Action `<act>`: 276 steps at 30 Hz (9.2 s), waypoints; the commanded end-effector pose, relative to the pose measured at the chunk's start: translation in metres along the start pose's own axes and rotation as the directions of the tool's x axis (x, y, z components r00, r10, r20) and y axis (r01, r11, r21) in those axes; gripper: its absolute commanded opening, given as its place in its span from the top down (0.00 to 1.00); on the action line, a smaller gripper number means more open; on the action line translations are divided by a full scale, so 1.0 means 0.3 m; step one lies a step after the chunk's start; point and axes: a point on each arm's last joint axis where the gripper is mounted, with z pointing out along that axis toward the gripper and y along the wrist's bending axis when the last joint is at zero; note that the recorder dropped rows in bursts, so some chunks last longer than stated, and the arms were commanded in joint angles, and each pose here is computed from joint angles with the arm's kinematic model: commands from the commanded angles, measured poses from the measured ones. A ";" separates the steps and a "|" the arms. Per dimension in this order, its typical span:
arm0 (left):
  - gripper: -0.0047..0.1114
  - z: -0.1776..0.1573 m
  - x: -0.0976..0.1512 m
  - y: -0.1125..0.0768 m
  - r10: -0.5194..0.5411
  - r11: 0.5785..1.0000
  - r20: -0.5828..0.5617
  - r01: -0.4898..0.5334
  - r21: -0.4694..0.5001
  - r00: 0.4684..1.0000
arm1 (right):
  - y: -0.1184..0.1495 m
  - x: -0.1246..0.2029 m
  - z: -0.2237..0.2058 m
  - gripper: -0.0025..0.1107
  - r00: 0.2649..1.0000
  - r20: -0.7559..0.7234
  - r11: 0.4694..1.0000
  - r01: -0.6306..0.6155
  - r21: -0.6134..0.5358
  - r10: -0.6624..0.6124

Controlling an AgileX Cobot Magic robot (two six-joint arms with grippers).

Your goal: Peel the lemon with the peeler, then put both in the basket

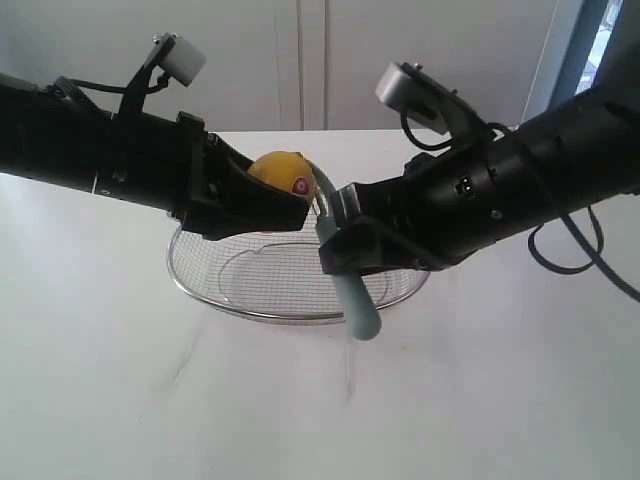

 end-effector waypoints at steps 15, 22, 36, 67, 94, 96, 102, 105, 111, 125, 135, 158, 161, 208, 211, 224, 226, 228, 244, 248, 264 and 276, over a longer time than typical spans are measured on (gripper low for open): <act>0.96 0.004 -0.002 -0.014 -0.009 1.000 0.014 0.009 0.026 1.000 | 0.058 -0.002 -0.107 0.98 0.988 0.126 0.996 0.083 0.040 -0.088; 0.96 0.004 -0.002 -0.015 -0.009 1.000 0.014 0.009 0.030 1.000 | 0.013 0.009 -0.106 0.98 0.996 0.081 0.984 0.033 0.174 -0.048; 0.96 0.004 -0.002 -0.014 -0.009 1.000 0.014 0.009 0.027 1.000 | -0.019 0.003 0.011 0.98 1.000 -0.014 0.999 -0.020 0.043 0.021; 0.96 0.004 -0.002 -0.013 -0.009 1.000 0.014 0.009 0.023 1.000 | -0.004 -0.006 0.006 0.98 1.000 0.017 1.000 -0.014 0.005 0.013; 0.96 0.004 -0.002 -0.013 -0.009 1.000 0.014 0.009 0.023 1.000 | 0.021 -0.023 -0.117 0.98 0.979 0.194 0.986 0.032 0.166 -0.064; 0.96 0.004 -0.002 -0.013 -0.009 1.000 0.014 0.009 0.023 1.000 | 0.004 -0.024 -0.110 0.98 0.981 0.181 0.978 0.034 0.205 -0.072; 0.96 0.004 -0.002 -0.014 -0.009 1.000 0.014 0.009 0.025 1.000 | -0.029 -0.034 -0.081 0.98 0.988 0.135 0.967 0.040 0.252 -0.076; 0.96 0.004 -0.002 -0.014 -0.009 1.000 0.014 0.009 0.025 1.000 | -0.031 -0.058 -0.071 0.98 0.989 0.120 0.965 0.053 0.257 -0.086; 0.96 0.004 -0.002 -0.014 -0.009 1.000 0.014 0.009 0.025 1.000 | -0.044 -0.118 -0.050 0.98 0.987 0.082 0.951 0.105 0.290 -0.134; 0.96 0.004 -0.002 -0.013 -0.009 1.000 0.014 0.009 0.023 1.000 | -0.144 -0.208 0.076 0.98 0.971 -0.122 0.905 0.234 0.356 -0.204; 0.96 0.004 -0.002 -0.013 -0.009 1.000 0.014 0.009 0.021 1.000 | -0.233 -0.292 0.203 0.98 0.928 -0.242 0.866 0.356 0.351 -0.284; 0.96 0.004 -0.002 -0.013 -0.009 1.000 0.014 0.009 0.021 1.000 | -0.368 -0.329 0.393 0.98 0.884 -0.343 0.846 0.428 0.317 -0.319; 0.96 0.004 -0.002 -0.013 -0.009 1.000 0.014 0.009 0.021 1.000 | -0.372 -0.326 0.400 0.98 0.885 -0.351 0.854 0.418 0.312 -0.305; 0.96 0.004 -0.003 -0.013 -0.013 1.000 0.019 0.013 0.021 1.000 | -0.288 -0.344 0.289 0.70 0.954 -0.276 0.906 0.220 0.361 -0.122; 0.96 0.004 -0.003 -0.013 -0.013 1.000 0.019 0.013 0.021 1.000 | -0.264 -0.340 0.239 0.86 0.952 -0.293 0.909 0.195 0.369 -0.086; 0.96 0.004 -0.003 -0.013 -0.013 1.000 0.019 0.013 0.021 1.000 | -0.251 -0.352 0.107 0.98 0.971 -0.238 0.909 0.087 0.407 0.014; 0.96 0.004 -0.003 -0.013 -0.013 1.000 0.019 0.013 0.021 1.000 | -0.270 -0.355 0.076 0.98 0.975 -0.214 0.904 0.036 0.425 0.062; 0.96 0.004 -0.003 -0.013 -0.013 1.000 0.019 0.013 0.021 1.000 | -0.294 -0.358 0.039 0.98 0.976 -0.184 0.895 -0.023 0.445 0.116; 0.96 0.004 -0.003 -0.014 -0.013 1.000 0.019 0.012 0.025 1.000 | -0.448 -0.328 -0.179 0.98 0.946 -0.024 0.773 -0.250 0.583 0.324; 0.96 0.004 -0.003 -0.014 -0.013 1.000 0.019 0.012 0.025 1.000 | -0.481 -0.315 -0.201 0.98 0.936 -0.002 0.746 -0.279 0.605 0.352; 0.96 0.004 -0.002 -0.013 -0.010 1.000 0.015 0.010 0.023 1.000 | -0.491 -0.321 -0.205 0.98 0.944 0.017 0.738 -0.270 0.619 0.331; 0.96 0.004 0.002 -0.011 -0.058 0.998 0.002 0.058 0.015 0.998 | -0.491 -0.322 -0.204 0.98 0.944 0.020 0.738 -0.270 0.618 0.328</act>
